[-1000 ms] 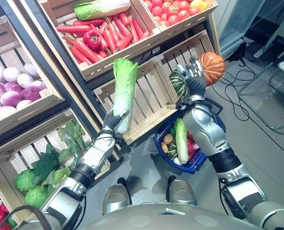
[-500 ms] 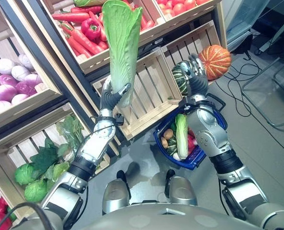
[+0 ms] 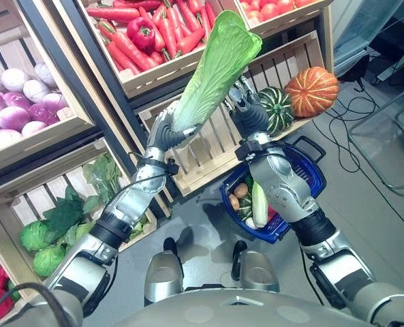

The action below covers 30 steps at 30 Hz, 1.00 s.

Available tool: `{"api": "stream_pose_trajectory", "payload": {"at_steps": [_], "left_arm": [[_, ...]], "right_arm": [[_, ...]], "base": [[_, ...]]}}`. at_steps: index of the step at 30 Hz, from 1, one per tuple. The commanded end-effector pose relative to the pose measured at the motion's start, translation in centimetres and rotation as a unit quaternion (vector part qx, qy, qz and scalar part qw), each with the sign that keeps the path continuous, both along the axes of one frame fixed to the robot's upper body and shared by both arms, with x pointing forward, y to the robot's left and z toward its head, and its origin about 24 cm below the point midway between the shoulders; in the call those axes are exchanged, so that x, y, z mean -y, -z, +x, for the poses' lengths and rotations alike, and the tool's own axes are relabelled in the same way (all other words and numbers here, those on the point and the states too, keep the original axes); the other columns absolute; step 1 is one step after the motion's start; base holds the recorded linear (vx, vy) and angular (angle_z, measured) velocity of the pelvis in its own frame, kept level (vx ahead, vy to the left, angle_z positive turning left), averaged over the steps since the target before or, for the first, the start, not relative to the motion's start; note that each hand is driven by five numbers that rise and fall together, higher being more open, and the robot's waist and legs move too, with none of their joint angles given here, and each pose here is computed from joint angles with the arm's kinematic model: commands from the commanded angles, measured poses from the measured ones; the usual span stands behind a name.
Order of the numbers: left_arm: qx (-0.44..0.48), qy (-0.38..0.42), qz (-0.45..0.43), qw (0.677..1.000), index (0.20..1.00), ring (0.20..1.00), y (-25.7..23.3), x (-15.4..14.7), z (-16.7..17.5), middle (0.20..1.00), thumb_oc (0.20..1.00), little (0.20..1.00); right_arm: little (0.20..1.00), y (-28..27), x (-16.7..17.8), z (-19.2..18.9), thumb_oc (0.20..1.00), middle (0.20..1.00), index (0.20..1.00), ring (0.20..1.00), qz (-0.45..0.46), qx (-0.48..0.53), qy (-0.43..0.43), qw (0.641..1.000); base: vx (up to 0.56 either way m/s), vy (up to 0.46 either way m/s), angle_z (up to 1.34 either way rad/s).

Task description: Pick up fruits and vegetables into the basket

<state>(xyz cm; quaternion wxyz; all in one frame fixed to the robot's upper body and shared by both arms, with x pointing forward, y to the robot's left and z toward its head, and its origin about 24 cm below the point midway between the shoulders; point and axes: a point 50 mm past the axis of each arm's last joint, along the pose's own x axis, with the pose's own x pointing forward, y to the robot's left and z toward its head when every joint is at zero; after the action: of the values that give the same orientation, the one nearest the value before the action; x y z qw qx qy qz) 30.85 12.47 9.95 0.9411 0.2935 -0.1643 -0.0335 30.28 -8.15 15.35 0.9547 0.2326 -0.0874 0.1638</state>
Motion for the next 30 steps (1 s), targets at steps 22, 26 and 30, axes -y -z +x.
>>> {"api": "stream_pose_trajectory", "payload": {"at_steps": [22,26,30], "left_arm": [[0.213,0.154,0.258,0.93,0.2,0.2,-5.7,6.8,-1.9,0.2,0.2,0.2],[0.2,0.178,0.261,0.928,0.2,0.2,-5.3,7.5,-2.1,0.2,0.2,0.2],[0.12,0.189,0.23,0.947,0.78,0.78,-3.9,7.6,-1.9,0.78,0.78,0.78]], "right_arm": [[1.0,-3.7,-5.9,-1.4,1.0,1.0,1.0,1.0,0.018,0.009,-0.17,0.985],[0.2,-3.7,-6.6,-1.3,0.2,0.2,0.2,0.2,0.029,0.01,-0.191,0.981],[0.2,-4.4,-5.9,-1.1,0.2,0.2,0.2,0.2,0.031,0.053,-0.151,0.987]], "base": [[0.0,0.0,0.0],[0.0,-0.008,0.0],[0.0,-0.01,0.0]]}}
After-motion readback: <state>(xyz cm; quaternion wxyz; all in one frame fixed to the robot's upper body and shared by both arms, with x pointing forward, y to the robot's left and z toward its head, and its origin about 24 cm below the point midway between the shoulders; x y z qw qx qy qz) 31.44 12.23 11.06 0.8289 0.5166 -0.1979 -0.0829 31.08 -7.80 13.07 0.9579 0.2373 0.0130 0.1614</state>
